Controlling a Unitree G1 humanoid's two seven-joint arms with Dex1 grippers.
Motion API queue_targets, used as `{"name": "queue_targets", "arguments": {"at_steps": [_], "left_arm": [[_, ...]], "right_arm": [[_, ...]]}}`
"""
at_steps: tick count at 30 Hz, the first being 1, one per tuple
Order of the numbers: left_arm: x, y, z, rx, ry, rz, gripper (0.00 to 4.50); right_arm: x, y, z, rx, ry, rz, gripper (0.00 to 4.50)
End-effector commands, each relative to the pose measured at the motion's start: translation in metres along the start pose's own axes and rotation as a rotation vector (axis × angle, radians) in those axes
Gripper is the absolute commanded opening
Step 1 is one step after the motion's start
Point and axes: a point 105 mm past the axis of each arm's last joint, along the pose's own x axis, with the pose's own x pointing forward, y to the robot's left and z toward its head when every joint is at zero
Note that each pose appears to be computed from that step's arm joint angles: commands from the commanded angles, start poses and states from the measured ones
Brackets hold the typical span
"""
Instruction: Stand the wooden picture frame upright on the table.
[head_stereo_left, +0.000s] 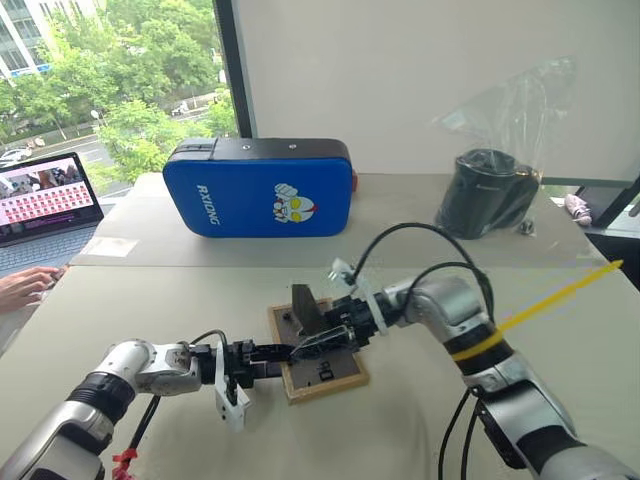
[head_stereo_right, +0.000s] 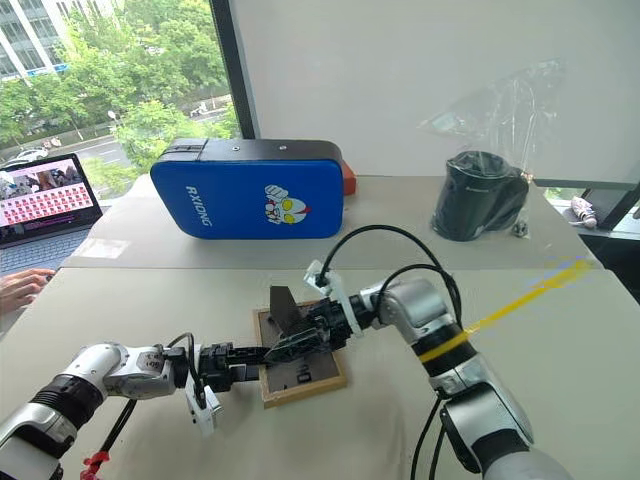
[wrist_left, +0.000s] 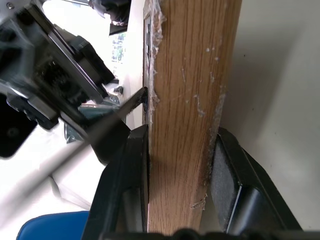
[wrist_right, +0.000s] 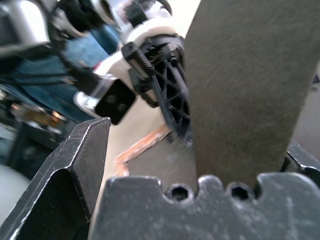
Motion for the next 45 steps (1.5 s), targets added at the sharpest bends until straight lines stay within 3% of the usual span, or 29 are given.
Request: {"name": "queue_targets", "arguments": {"at_steps": [1, 8, 13, 17, 18, 21, 24, 27, 33, 38, 39, 45], "left_arm": [[-0.005, -0.029, 0.003, -0.054, 0.021, -0.120, 1.19], [-0.004, -0.029, 0.005, -0.061, 0.014, -0.117, 1.19], [-0.006, -0.026, 0.003, -0.059, 0.015, -0.116, 1.19], [-0.009, -0.025, 0.002, -0.063, 0.020, -0.118, 1.19], [-0.009, -0.025, 0.002, -0.063, 0.018, -0.117, 1.19], [-0.009, -0.023, 0.000, -0.068, 0.018, -0.108, 1.19], [-0.008, -0.013, -0.003, -0.090, 0.027, -0.046, 1.19], [-0.007, -0.005, -0.003, -0.099, 0.015, -0.002, 1.19], [-0.003, 0.002, 0.002, -0.110, -0.023, 0.026, 1.19], [-0.003, 0.004, 0.001, -0.109, -0.018, 0.022, 1.19], [-0.004, 0.004, 0.001, -0.110, -0.017, 0.022, 1.19], [-0.004, 0.005, 0.002, -0.125, -0.014, 0.039, 1.19]], "right_arm": [[-0.005, 0.024, 0.027, -0.096, -0.090, 0.074, 4.45], [-0.039, -0.014, 0.003, -0.097, -0.055, -0.223, 4.45], [-0.109, -0.038, -0.005, -0.096, -0.135, -0.519, 4.45], [-0.156, -0.039, -0.018, -0.352, -0.075, -0.753, 4.45], [-0.161, -0.038, -0.030, -0.504, 0.032, -0.816, 4.45], [-0.140, -0.022, -0.062, -0.986, 0.326, -0.764, 4.45], [-0.110, -0.009, -0.072, -1.217, 0.352, -0.674, 4.45], [-0.069, 0.009, -0.059, -1.512, 0.283, -0.616, 4.45], [-0.033, 0.015, -0.042, -1.694, 0.168, -0.592, 4.45], [-0.034, 0.010, -0.037, -1.679, 0.150, -0.617, 4.45], [-0.035, 0.009, -0.039, -1.670, 0.153, -0.618, 3.94], [-0.036, 0.009, -0.041, -1.671, 0.144, -0.623, 2.17]]}}
